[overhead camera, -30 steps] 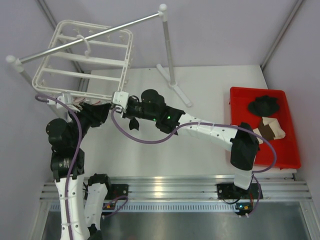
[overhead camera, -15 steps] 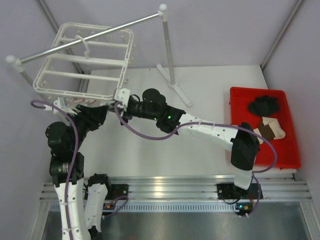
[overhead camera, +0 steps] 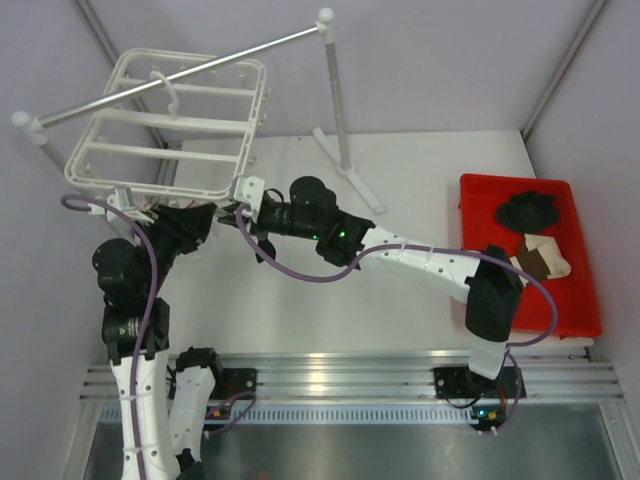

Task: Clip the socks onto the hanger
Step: Open the clamp at the hanger.

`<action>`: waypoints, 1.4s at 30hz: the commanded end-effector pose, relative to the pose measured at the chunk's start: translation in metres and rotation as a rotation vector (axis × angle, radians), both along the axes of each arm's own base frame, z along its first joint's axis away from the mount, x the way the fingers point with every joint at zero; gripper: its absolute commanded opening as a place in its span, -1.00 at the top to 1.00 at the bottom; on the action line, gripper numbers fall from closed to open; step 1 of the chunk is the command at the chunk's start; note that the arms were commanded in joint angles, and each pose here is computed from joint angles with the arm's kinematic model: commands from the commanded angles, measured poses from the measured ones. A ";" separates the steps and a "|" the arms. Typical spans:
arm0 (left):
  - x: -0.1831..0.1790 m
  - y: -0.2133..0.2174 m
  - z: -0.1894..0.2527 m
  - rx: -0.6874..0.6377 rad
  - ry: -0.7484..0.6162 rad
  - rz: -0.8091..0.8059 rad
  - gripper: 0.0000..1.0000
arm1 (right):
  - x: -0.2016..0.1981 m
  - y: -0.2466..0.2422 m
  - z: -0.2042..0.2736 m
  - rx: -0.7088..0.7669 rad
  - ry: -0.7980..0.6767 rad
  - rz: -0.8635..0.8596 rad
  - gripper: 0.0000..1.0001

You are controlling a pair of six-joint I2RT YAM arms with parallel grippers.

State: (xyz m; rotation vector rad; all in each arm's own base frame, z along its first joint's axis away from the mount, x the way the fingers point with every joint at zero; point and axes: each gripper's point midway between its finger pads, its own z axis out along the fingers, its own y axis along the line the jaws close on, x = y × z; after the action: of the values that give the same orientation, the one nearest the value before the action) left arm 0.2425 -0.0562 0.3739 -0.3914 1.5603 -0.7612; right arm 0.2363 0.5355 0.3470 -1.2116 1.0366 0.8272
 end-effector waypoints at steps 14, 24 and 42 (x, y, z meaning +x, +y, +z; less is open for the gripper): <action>0.011 -0.008 0.014 0.011 -0.067 -0.064 0.10 | -0.018 -0.012 0.046 0.094 -0.039 0.068 1.00; 0.012 -0.006 0.010 0.026 -0.062 -0.055 0.59 | -0.016 -0.012 0.042 0.079 -0.040 0.063 1.00; 0.014 -0.009 -0.002 0.018 -0.020 -0.076 1.00 | 0.000 -0.057 0.023 0.003 0.005 -0.020 0.02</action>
State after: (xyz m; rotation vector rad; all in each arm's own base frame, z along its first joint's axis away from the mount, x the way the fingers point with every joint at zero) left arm 0.2554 -0.0622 0.3667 -0.3473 1.5894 -0.7968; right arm 0.2363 0.4854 0.3283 -1.2584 1.1270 0.7975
